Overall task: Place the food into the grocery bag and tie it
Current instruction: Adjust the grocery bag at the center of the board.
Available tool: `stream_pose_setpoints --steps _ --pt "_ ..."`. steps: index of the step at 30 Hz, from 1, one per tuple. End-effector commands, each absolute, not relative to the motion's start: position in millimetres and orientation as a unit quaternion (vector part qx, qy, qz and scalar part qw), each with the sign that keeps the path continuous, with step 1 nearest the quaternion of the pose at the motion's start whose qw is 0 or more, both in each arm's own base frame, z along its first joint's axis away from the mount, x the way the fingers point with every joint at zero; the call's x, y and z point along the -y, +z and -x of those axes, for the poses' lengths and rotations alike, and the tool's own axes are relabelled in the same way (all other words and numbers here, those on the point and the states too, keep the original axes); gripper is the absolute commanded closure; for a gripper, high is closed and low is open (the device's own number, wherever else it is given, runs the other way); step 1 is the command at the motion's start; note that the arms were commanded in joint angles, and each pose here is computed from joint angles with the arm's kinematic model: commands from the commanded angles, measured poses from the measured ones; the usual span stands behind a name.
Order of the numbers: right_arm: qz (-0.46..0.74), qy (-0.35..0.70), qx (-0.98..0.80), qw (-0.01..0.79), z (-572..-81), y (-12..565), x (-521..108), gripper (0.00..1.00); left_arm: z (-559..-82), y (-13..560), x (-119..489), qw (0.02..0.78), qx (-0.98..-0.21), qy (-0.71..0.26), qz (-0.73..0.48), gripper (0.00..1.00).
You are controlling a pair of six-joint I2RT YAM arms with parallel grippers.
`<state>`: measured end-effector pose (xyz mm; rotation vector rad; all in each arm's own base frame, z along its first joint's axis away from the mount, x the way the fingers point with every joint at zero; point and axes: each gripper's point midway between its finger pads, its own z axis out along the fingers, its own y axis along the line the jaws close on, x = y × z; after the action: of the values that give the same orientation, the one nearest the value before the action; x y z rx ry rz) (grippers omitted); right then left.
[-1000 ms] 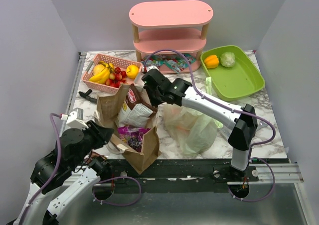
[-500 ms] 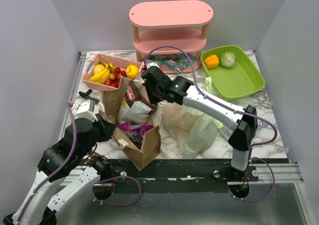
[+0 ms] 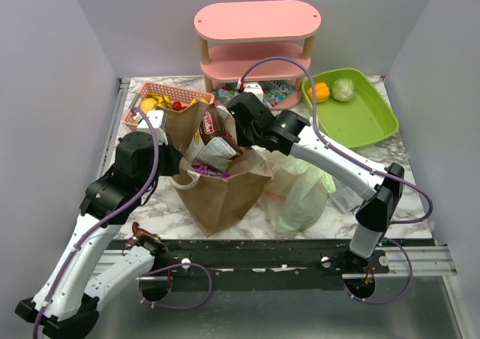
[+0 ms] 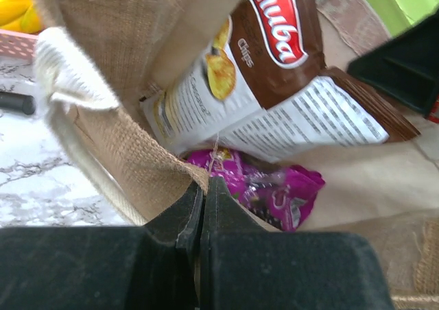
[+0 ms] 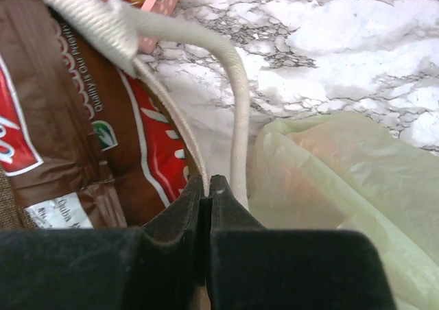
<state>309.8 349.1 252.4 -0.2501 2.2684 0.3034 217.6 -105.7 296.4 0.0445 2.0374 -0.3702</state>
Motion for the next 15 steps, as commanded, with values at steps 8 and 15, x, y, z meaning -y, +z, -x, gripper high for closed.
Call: stream_pose_setpoints --steps 8,15 --pt "0.015 0.081 -0.902 0.423 -315.8 257.8 -315.2 0.99 -248.4 310.0 104.6 0.541 -0.812 -0.201 -0.084 1.00" --pt "0.022 0.109 -0.915 0.389 -311.7 243.0 -336.1 0.99 -222.7 315.8 118.1 0.510 -0.816 -0.248 -0.111 0.49"
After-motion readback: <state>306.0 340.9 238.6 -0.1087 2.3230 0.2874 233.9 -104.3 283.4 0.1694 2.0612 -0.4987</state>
